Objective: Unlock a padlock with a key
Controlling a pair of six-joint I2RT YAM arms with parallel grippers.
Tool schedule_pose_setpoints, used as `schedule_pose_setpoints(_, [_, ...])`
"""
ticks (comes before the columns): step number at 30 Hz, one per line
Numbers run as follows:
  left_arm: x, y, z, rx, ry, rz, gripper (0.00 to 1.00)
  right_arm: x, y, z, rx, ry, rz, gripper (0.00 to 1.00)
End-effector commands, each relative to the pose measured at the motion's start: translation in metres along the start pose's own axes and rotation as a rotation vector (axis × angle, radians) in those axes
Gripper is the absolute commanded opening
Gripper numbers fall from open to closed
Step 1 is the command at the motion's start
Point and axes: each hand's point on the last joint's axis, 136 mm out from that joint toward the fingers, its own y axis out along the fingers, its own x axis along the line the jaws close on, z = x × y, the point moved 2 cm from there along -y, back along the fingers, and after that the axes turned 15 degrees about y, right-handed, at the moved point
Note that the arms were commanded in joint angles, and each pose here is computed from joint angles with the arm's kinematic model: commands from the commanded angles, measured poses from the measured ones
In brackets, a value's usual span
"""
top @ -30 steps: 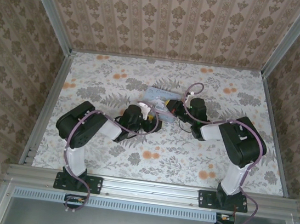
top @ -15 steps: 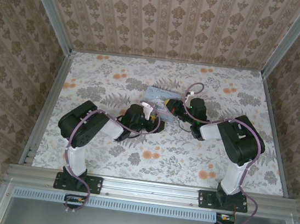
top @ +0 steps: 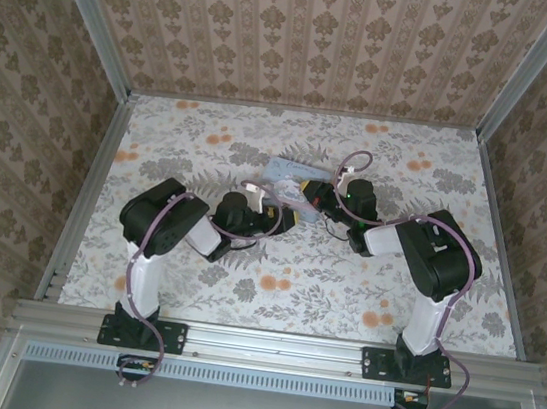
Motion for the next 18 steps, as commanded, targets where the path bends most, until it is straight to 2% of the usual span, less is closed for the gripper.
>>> schedule_pose_setpoints(1, [-0.003, -0.001, 0.006, 0.005, -0.036, 0.017, 0.65, -0.013, 0.002, 0.002, 0.010, 0.029, 0.028, 0.00])
schedule_pose_setpoints(9, [-0.007, 0.005, 0.016, 0.097, 0.030, -0.063, 0.61, -0.014, 0.002, 0.001, 0.010, 0.034, 0.027, 0.00])
schedule_pose_setpoints(18, [-0.010, 0.005, 0.008, 0.048, 0.022, -0.073, 0.57, -0.017, 0.004, 0.002, 0.011, 0.039, 0.027, 0.00])
